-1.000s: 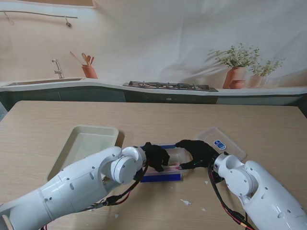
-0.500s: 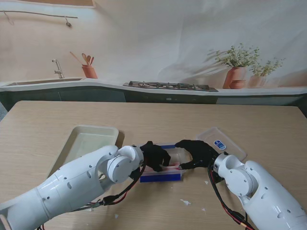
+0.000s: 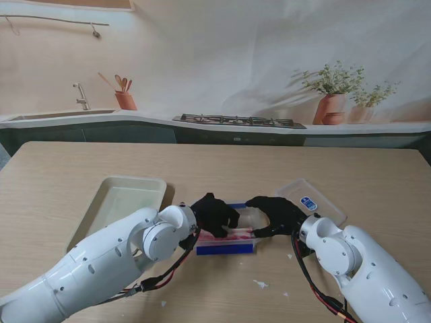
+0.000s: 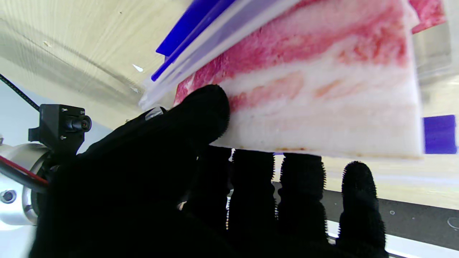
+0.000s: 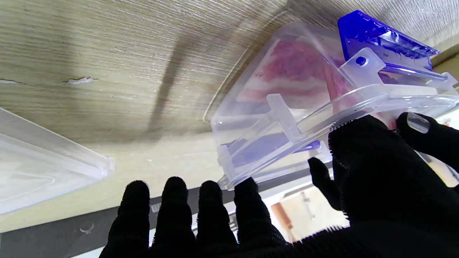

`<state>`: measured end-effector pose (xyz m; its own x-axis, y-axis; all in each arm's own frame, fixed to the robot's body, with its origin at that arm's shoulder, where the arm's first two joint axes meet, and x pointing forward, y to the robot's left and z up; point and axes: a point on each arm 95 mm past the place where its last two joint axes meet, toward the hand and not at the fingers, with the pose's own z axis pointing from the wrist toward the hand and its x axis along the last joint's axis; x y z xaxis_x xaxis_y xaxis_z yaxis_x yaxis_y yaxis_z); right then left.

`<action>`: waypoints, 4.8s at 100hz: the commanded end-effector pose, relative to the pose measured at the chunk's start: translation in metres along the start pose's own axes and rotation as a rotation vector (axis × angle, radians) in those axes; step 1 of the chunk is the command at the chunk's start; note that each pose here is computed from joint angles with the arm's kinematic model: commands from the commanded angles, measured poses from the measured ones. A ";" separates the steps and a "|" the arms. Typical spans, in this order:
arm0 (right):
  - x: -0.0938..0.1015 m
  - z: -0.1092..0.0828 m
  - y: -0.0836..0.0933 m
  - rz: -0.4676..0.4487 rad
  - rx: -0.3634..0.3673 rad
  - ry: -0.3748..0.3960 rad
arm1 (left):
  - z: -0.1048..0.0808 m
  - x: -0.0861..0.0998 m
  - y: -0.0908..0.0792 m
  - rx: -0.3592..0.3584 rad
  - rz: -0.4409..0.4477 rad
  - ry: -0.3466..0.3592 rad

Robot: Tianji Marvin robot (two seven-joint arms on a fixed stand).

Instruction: Separate the bacon slices onto the tray

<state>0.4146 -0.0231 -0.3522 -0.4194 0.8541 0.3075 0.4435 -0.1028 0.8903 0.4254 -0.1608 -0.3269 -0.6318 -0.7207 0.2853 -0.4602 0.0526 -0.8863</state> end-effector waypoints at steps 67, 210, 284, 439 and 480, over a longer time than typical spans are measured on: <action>0.001 0.001 -0.006 0.008 0.018 0.001 | -0.037 -0.006 -0.040 0.158 0.037 0.075; 0.004 0.003 -0.005 0.006 0.023 0.005 | -0.202 -0.164 -0.011 -0.010 0.048 -0.310; 0.005 0.003 -0.006 0.007 0.023 0.002 | -0.202 -0.182 0.028 -0.178 -0.080 -0.378; 0.007 0.004 -0.005 0.002 0.031 0.018 | -0.214 -0.156 -0.020 -0.124 0.038 -0.261; 0.006 0.004 -0.004 0.002 0.018 0.021 | -0.177 -0.119 -0.046 0.042 -0.014 -0.164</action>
<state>0.4159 -0.0196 -0.3525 -0.4285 0.8493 0.3084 0.4457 -0.0982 0.8898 0.4103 0.0732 -0.2679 -0.4716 -0.8516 0.2290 -0.4611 0.0168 -0.8872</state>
